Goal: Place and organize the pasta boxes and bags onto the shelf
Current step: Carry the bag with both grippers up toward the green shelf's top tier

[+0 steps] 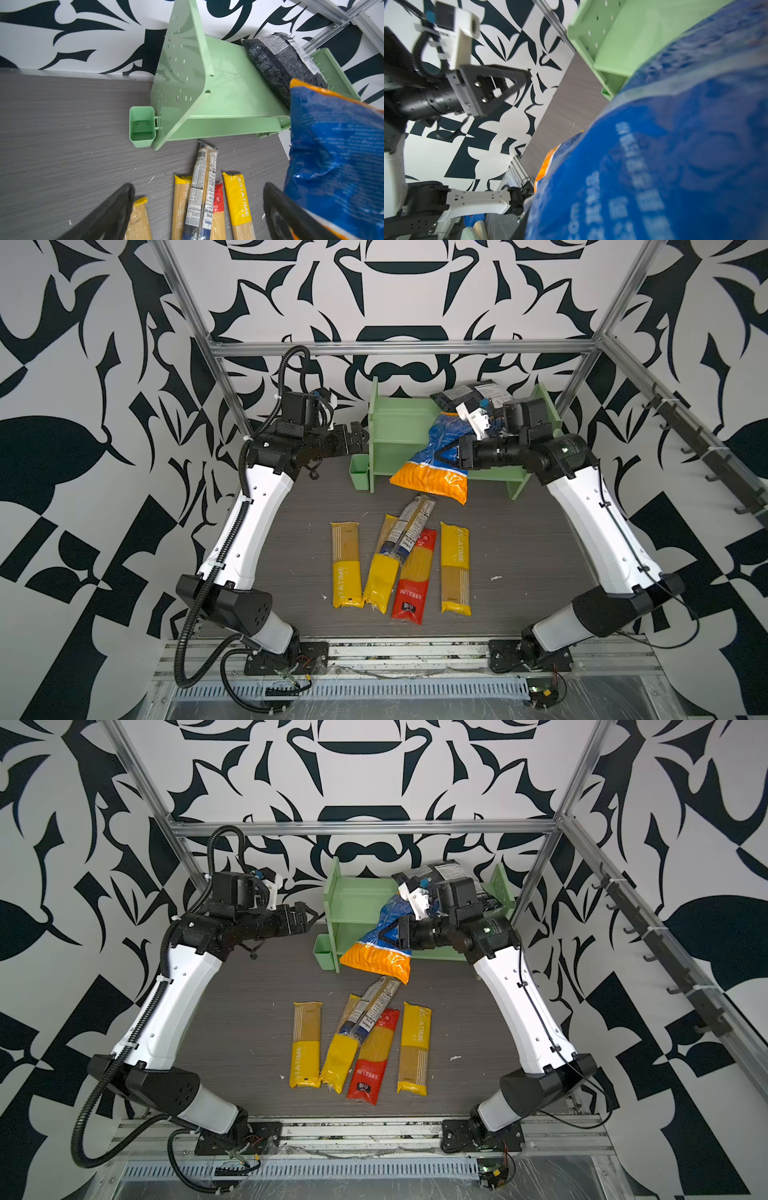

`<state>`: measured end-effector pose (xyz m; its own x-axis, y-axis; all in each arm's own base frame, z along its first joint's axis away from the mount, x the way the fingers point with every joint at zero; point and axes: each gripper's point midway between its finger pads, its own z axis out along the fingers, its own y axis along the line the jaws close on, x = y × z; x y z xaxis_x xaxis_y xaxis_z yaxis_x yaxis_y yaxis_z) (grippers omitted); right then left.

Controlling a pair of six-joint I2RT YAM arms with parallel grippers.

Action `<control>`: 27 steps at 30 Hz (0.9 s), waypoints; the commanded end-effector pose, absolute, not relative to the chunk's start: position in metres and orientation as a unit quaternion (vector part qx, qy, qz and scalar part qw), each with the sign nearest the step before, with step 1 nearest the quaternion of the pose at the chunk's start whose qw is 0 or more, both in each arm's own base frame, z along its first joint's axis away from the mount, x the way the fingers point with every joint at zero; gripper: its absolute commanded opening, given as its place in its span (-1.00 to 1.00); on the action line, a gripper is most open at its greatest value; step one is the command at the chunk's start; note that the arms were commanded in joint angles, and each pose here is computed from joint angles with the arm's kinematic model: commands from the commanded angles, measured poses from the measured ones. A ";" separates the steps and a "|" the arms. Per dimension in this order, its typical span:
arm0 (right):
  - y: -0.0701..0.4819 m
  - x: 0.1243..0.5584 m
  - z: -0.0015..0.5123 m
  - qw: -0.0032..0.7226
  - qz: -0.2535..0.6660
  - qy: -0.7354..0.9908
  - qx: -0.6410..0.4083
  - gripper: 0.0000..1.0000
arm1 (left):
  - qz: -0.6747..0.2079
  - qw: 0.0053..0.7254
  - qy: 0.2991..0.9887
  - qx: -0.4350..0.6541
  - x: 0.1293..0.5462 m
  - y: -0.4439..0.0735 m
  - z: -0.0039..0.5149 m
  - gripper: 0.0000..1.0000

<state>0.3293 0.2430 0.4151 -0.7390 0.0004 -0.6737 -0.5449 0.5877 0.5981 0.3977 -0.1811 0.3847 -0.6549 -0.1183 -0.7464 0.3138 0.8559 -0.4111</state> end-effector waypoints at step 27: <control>0.253 0.515 0.477 0.513 0.436 0.715 -0.189 -0.60 | -0.229 0.427 0.868 0.106 0.428 -0.172 0.399 0.98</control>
<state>0.5347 0.2526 0.3751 -0.6422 0.0998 -0.7600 -0.5522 0.6275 0.5490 0.4317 -0.1771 0.4027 -0.5950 -0.0247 -0.8033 0.3881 0.8664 -0.3141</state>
